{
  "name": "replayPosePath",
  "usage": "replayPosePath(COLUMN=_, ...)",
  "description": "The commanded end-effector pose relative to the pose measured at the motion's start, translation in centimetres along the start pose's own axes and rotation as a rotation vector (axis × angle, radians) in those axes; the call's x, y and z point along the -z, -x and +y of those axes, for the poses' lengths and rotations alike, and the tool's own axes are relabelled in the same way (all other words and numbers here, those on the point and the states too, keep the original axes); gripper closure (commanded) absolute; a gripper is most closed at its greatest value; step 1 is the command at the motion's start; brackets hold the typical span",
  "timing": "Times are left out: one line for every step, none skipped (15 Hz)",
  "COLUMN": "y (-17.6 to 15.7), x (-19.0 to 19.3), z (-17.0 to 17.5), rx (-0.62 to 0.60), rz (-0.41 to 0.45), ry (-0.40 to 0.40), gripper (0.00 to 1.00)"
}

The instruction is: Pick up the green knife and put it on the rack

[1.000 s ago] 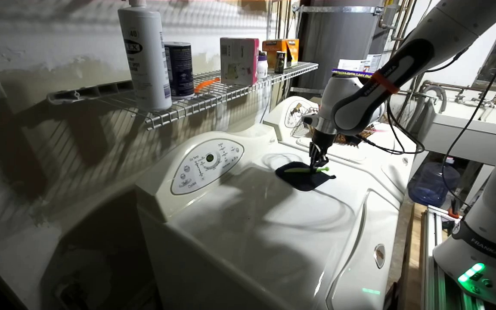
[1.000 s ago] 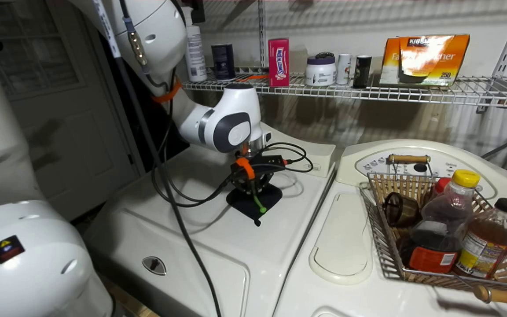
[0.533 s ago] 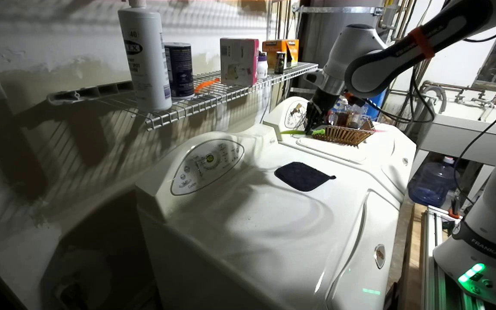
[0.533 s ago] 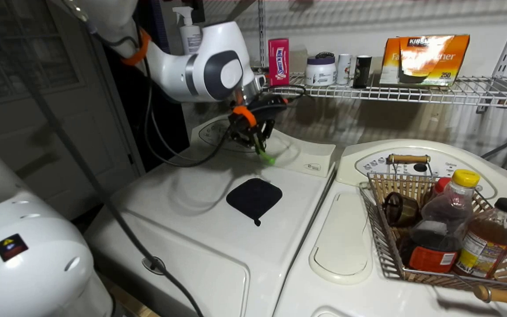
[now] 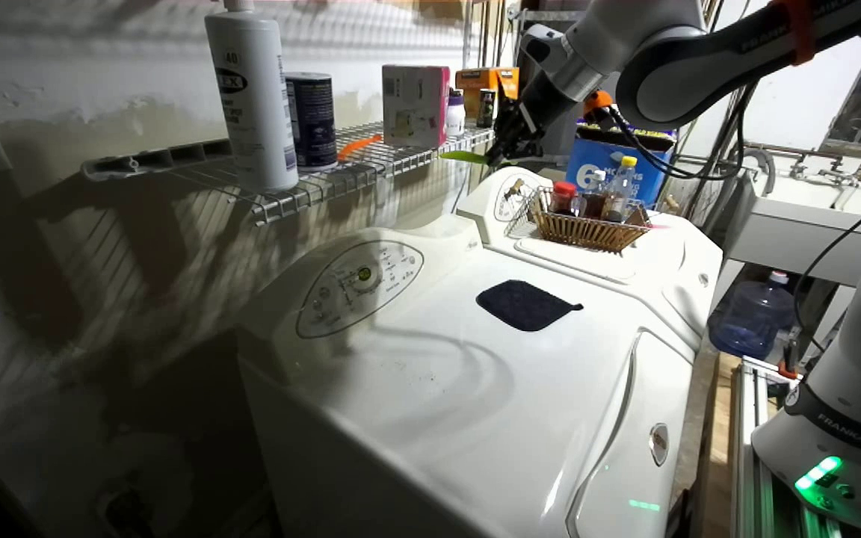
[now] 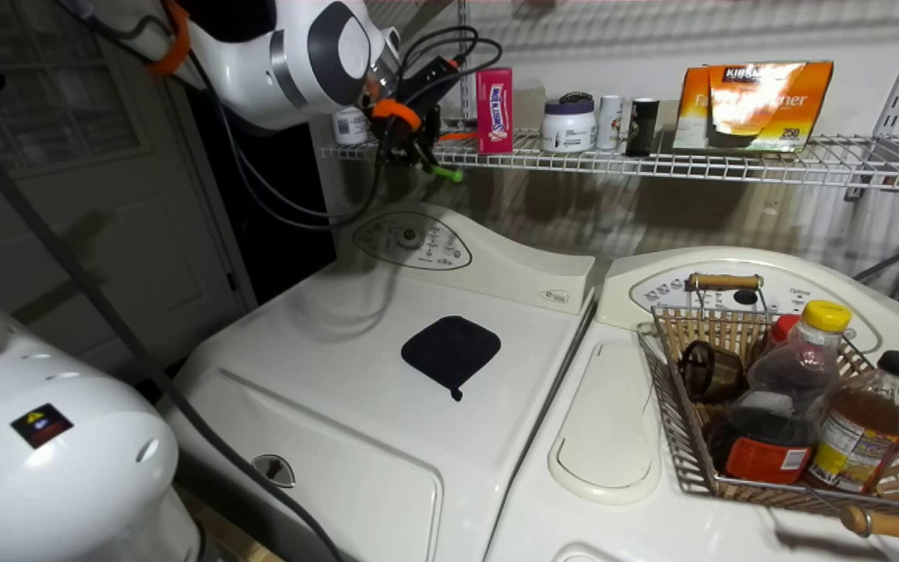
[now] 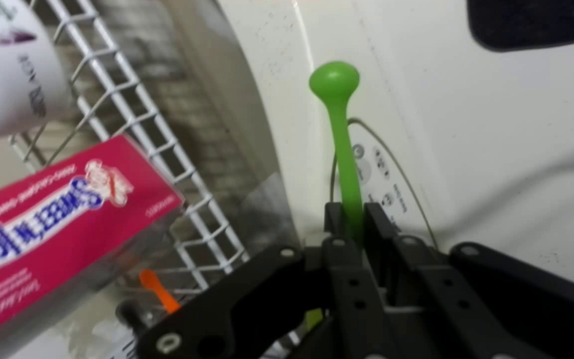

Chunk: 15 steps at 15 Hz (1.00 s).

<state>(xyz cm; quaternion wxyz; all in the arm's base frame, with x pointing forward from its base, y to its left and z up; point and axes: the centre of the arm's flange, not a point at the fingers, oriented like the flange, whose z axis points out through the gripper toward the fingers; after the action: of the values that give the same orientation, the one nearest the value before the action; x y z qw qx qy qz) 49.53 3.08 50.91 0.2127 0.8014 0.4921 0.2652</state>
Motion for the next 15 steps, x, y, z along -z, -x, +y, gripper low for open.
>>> replayPosePath(y=-1.0, x=0.4, z=0.1, rx=0.028, rz=0.032, ry=0.037, gripper=0.97)
replayPosePath(y=-1.5, x=0.6, z=0.0, rx=0.033, rz=0.044, ry=0.046, gripper=0.87)
replayPosePath(y=-1.5, x=0.5, z=-0.1, rx=0.033, rz=0.042, ry=0.042, gripper=0.87)
replayPosePath(y=-1.3, x=0.4, z=0.0, rx=0.03, rz=0.039, ry=0.041, gripper=0.87)
replayPosePath(y=-1.2, x=0.4, z=0.1, rx=0.027, rz=0.038, ry=0.041, gripper=0.87)
replayPosePath(y=-1.1, x=0.4, z=0.1, rx=0.026, rz=0.037, ry=0.041, gripper=0.87)
replayPosePath(y=-1.1, x=0.4, z=0.1, rx=0.026, rz=0.037, ry=0.04, gripper=0.87)
replayPosePath(y=-1.1, x=0.4, z=0.1, rx=0.026, rz=0.037, ry=0.04, gripper=0.87)
replayPosePath(y=-1.1, x=0.4, z=0.1, rx=0.026, rz=0.037, ry=0.04, gripper=0.87)
replayPosePath(y=-1.1, x=0.4, z=0.1, rx=0.026, rz=0.037, ry=0.04, gripper=0.97)
replayPosePath(y=-2.2, x=0.0, z=0.8, rx=0.053, rz=0.077, ry=0.055, gripper=0.97)
replayPosePath(y=-3.3, x=-0.3, z=1.3, rx=0.09, rz=0.095, ry=0.068, gripper=0.97)
replayPosePath(y=-4.4, x=-0.6, z=1.9, rx=0.121, rz=0.119, ry=0.085, gripper=0.97)
replayPosePath(y=-5.3, x=-0.8, z=2.3, rx=0.145, rz=0.138, ry=0.099, gripper=0.97)
replayPosePath(y=-6.0, x=-1.1, z=2.8, rx=0.173, rz=0.156, ry=0.116, gripper=0.97)
